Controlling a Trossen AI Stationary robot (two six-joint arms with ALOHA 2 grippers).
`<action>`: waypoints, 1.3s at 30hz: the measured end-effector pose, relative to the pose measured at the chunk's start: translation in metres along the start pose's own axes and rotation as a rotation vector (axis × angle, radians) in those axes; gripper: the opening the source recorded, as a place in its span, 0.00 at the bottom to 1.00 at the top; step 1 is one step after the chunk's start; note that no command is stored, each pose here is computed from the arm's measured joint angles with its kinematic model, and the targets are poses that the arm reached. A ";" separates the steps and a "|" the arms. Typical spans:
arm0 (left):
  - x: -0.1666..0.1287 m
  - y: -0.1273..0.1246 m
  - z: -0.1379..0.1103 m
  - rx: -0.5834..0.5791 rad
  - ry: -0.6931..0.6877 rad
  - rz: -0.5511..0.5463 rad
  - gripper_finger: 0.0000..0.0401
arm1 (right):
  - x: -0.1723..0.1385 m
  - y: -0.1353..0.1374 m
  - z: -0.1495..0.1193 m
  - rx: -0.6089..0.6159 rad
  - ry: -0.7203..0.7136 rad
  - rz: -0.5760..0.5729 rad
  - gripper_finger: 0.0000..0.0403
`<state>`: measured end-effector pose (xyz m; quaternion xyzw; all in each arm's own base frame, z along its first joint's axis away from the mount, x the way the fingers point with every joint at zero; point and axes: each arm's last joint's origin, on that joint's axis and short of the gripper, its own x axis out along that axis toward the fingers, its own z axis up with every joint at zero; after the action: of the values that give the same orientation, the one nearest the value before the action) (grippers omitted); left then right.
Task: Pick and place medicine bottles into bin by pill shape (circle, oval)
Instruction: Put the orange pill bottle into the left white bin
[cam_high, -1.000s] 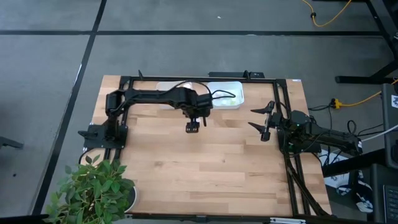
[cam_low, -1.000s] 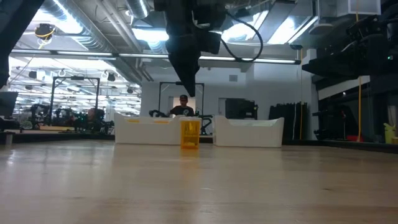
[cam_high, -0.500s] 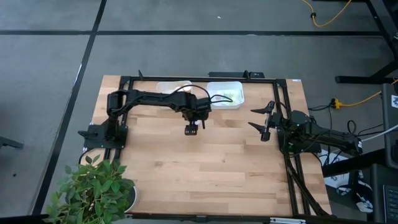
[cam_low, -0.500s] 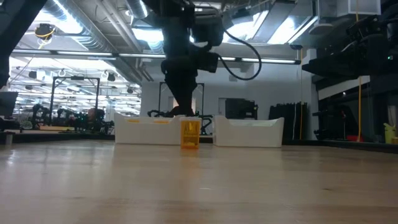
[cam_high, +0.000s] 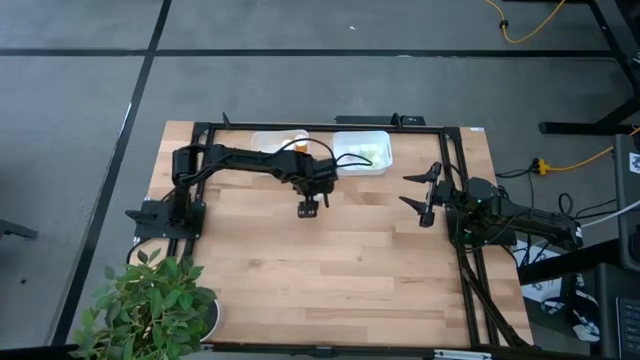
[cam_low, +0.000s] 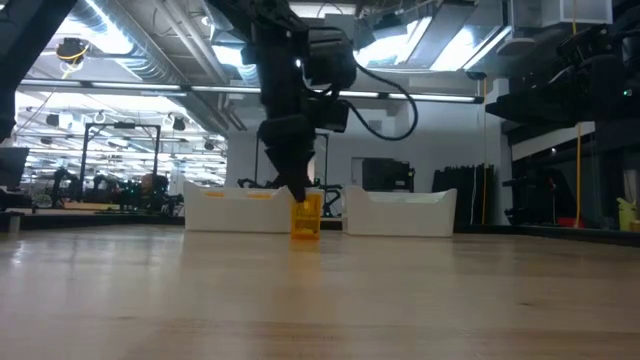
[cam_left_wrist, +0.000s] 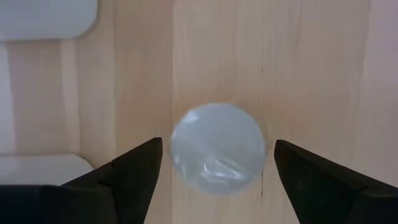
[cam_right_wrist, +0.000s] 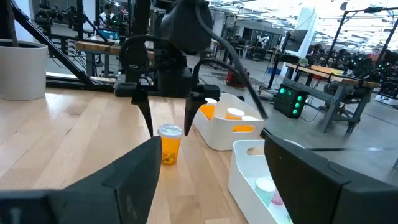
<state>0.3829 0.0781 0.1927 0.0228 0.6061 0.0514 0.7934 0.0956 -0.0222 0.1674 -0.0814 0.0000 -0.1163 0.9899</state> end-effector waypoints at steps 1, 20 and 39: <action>0.000 0.000 0.001 -0.003 -0.010 0.001 0.75 | 0.000 0.000 0.000 0.000 0.000 0.000 0.71; 0.000 -0.009 0.005 -0.028 -0.043 0.001 0.55 | 0.000 0.000 0.000 0.000 0.000 0.000 0.71; -0.124 0.038 -0.036 -0.159 -0.067 0.050 0.48 | 0.000 0.000 0.000 0.000 0.001 0.001 0.71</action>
<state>0.3143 0.1010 0.3056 -0.0234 0.5725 0.1183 0.8110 0.0957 -0.0222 0.1672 -0.0813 0.0008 -0.1160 0.9899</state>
